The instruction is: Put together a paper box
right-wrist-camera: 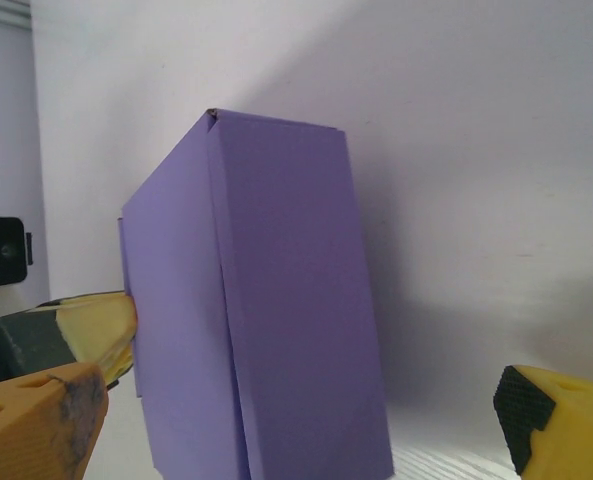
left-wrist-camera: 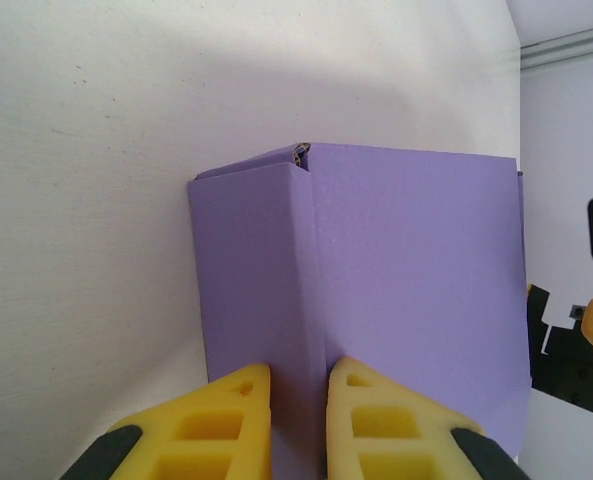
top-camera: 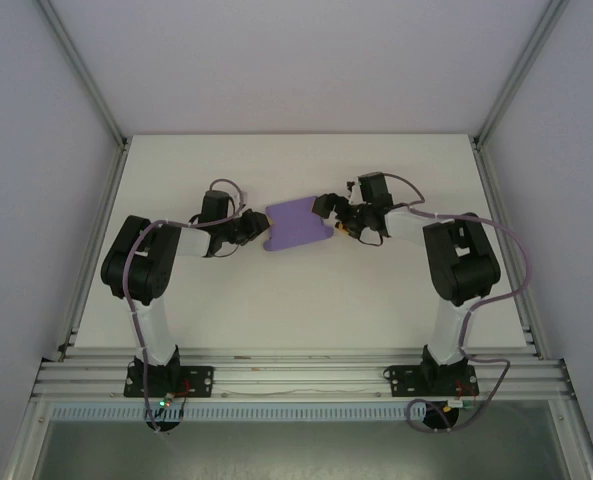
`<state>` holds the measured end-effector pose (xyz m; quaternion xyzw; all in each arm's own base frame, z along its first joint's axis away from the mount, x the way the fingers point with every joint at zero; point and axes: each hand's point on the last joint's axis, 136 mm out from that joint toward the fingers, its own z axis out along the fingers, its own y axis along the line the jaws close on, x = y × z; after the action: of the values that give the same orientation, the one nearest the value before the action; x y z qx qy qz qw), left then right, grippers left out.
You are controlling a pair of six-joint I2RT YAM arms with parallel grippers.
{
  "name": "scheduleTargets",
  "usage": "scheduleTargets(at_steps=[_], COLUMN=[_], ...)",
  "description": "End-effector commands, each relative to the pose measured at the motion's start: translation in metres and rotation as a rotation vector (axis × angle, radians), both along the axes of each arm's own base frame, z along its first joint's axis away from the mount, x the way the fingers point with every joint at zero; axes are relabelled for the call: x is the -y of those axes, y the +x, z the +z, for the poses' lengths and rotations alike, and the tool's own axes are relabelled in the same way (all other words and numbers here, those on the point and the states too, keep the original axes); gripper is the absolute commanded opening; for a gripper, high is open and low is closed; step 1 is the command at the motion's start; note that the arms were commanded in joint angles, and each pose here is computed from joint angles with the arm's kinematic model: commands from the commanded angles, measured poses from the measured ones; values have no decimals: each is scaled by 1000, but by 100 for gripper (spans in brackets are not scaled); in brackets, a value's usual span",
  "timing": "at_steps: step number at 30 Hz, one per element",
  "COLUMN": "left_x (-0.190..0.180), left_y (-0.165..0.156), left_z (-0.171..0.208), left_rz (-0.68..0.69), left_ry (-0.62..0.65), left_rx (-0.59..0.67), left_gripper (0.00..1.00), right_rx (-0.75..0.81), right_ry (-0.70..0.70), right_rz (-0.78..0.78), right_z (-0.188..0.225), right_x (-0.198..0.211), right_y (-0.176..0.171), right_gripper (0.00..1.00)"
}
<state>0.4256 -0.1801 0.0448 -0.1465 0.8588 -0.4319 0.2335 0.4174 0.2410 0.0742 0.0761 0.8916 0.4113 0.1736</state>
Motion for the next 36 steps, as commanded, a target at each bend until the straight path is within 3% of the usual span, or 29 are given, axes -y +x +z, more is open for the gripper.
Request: scheduleTargets(at_steps=[1, 9, 14, 16, 20, 21, 23, 26, 30, 34, 36], left_x=[-12, -10, -10, -10, -7, -6, -1, 6, 24, 57, 62], left_y=[-31, -30, -26, -24, -13, -8, 0, 2, -17, -64, -74], left_z=[-50, -55, -51, -47, -22, -8, 26, 78, 126, 135, 137], left_rz=[7, -9, -16, -20, -29, -32, -53, -99, -260, -637, -722], left_ry=[82, 81, 90, 93, 86, 85, 93, 209, 535, 747, 894], left_rx=[-164, -169, -154, -137, -47, 2, 124, 334, 602, 754, 795], left_gripper=[17, 15, 17, 19, 27, 32, 52, 99, 100, 100, 100], right_rx=[-37, -78, -44, -32, 0, 3, 7, -44, -179, -439, -484], right_ry=[126, 239, 296, 320, 345, 343, 337, 304, 237, 223, 217], right_rz=[61, 125, 131, 124, 126, 121, 109, 58, -51, -88, -89], right_z=[12, 4, 14, 21, 39, 43, 52, 62, 66, 65, 66], right_x=[-18, -37, -42, -41, -38, -37, -34, -25, -6, 7, 9], right_y=[-1, 5, 15, 18, 13, 11, 8, 3, -10, -40, -50], right_gripper=[99, 90, 66, 50, 37, 36, 36, 36, 41, 43, 44])
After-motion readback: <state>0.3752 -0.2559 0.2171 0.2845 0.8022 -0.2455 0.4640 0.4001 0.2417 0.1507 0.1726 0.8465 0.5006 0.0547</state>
